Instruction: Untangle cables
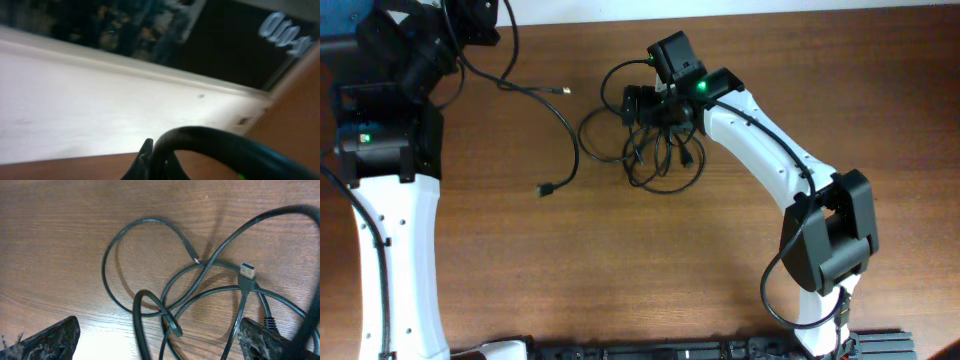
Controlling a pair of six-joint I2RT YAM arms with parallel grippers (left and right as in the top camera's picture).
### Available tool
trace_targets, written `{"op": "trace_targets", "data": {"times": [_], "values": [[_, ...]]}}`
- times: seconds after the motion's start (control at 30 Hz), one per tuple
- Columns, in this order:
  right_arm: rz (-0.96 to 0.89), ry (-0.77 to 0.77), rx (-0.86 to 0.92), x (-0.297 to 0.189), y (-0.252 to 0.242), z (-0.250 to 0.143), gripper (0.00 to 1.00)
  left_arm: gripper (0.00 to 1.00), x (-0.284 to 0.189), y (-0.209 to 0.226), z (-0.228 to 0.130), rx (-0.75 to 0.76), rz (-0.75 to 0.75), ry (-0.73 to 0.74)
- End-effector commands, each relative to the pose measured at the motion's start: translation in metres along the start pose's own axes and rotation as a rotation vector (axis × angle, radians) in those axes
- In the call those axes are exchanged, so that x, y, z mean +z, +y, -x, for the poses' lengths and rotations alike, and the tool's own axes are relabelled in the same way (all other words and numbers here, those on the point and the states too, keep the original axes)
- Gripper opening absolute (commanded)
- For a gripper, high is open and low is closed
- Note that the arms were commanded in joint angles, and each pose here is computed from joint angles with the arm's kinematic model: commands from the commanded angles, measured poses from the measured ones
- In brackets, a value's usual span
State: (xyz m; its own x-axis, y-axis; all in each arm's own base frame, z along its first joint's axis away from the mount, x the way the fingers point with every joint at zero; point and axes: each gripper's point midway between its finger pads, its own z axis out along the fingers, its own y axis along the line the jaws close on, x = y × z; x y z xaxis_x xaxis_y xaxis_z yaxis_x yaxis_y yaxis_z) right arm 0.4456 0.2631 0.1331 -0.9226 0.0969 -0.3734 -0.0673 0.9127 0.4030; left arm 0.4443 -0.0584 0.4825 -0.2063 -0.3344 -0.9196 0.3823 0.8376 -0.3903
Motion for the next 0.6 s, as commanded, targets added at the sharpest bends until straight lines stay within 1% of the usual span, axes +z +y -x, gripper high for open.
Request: {"op": "trace_targets", "data": {"times": [0.0, 0.07, 0.1, 0.13, 0.17, 0.2, 0.23, 0.27, 0.3, 0.33, 0.37, 0.4, 0.43, 0.47, 0.5, 0.57], "values": [[0.114, -0.182, -0.050, -0.095, 0.043, 0.040, 0.98, 0.00, -0.004, 0.057, -0.005, 0.245, 0.308, 0.031], [0.158, -0.223, -0.062, -0.138, 0.055, 0.039, 0.98, 0.00, 0.000, 0.118, -0.051, 0.350, 0.526, 0.230], [0.167, -0.238, -0.066, -0.154, 0.057, 0.037, 0.98, 0.00, -0.001, 0.138, -0.072, 0.367, 0.588, 0.318], [0.175, -0.250, -0.069, -0.165, 0.059, 0.035, 0.98, 0.00, -0.002, 0.157, -0.100, 0.384, 0.629, 0.436], [0.204, -0.254, -0.078, -0.175, 0.065, 0.033, 0.98, 0.00, -0.001, 0.171, -0.132, 0.392, 0.629, 0.560], [0.258, -0.238, -0.091, -0.182, 0.075, 0.028, 0.99, 0.00, -0.001, 0.180, -0.156, 0.379, 0.628, 0.650], [0.336, -0.198, -0.165, -0.184, 0.089, 0.019, 0.98, 0.00, -0.005, 0.188, -0.181, 0.354, 0.627, 0.741], [0.452, -0.156, -0.266, -0.190, 0.108, 0.007, 0.99, 0.00, -0.007, 0.189, -0.198, 0.331, 0.613, 0.802], [0.486, -0.148, -0.275, -0.193, 0.113, 0.005, 0.98, 0.00, -0.005, 0.178, -0.207, 0.305, 0.553, 0.824], [0.499, -0.152, -0.280, -0.194, 0.116, 0.005, 0.98, 0.00, -0.003, 0.159, -0.213, 0.271, 0.463, 0.836], [0.501, -0.152, -0.285, -0.194, 0.118, 0.005, 0.99, 0.00, -0.005, 0.151, -0.217, 0.266, 0.439, 0.855], [0.505, -0.149, -0.290, -0.193, 0.120, 0.002, 0.99, 0.00, -0.009, 0.154, -0.220, 0.304, 0.474, 0.884], [0.511, -0.143, -0.298, -0.193, 0.125, -0.001, 0.99, 0.00, -0.017, 0.168, -0.218, 0.346, 0.584, 0.908], [0.505, -0.144, -0.307, -0.190, 0.129, -0.004, 0.99, 0.00, -0.038, 0.190, -0.217, 0.392, 0.797, 0.959], [0.494, -0.137, -0.315, -0.184, 0.133, -0.007, 0.99, 0.00, -0.044, 0.186, -0.225, 0.404, 0.801, 1.013], [0.463, -0.112, -0.334, -0.165, 0.144, -0.019, 0.98, 0.00, -0.036, 0.167, -0.239, 0.331, 0.730, 1.016]]}}
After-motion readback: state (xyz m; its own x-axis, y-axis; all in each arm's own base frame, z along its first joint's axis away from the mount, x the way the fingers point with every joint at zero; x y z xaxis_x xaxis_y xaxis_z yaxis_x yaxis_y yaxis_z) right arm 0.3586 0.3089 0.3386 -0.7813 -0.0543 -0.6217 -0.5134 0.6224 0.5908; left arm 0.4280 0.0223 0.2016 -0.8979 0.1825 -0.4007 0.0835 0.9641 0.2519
